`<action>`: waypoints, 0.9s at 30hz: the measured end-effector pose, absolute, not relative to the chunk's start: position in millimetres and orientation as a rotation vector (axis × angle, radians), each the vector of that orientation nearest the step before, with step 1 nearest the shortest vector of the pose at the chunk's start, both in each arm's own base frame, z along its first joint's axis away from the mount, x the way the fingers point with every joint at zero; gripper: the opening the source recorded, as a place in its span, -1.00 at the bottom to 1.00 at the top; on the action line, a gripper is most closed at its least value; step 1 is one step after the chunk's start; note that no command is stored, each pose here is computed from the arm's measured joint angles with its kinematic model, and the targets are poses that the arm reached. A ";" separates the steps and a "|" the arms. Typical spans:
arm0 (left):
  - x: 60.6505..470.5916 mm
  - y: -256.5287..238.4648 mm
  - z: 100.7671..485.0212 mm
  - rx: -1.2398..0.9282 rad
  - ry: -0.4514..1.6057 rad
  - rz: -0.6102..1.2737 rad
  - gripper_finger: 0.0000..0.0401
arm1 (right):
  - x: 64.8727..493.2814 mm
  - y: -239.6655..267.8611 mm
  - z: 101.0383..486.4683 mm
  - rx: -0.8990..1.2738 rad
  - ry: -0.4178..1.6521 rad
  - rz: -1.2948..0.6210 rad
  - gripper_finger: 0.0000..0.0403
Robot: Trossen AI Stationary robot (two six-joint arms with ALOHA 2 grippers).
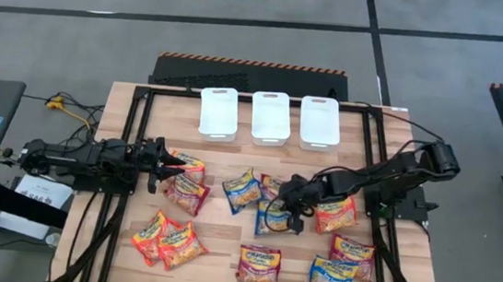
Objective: Sort Maruchan noodles
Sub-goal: Put the blue noodle pack into the middle white bin
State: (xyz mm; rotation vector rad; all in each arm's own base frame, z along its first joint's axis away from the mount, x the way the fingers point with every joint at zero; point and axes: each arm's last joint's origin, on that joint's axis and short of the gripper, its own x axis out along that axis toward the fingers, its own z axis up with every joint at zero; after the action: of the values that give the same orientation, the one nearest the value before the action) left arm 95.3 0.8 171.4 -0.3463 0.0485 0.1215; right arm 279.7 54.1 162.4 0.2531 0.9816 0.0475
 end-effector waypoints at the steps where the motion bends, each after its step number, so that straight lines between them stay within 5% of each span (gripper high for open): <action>1: 95.3 0.8 171.4 -0.346 0.048 0.121 -0.37 | 280.7 56.3 165.9 0.239 0.991 0.045 -0.97; 27: 95.3 0.8 171.4 -0.349 0.049 0.122 -0.37 | 292.5 67.9 246.9 -0.013 1.094 -0.164 -0.98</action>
State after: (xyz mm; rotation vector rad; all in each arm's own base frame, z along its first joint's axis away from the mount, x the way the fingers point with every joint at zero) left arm 95.3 0.8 171.4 -0.3489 0.0485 0.1216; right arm 292.5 67.9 246.9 -0.0133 1.0938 -0.1636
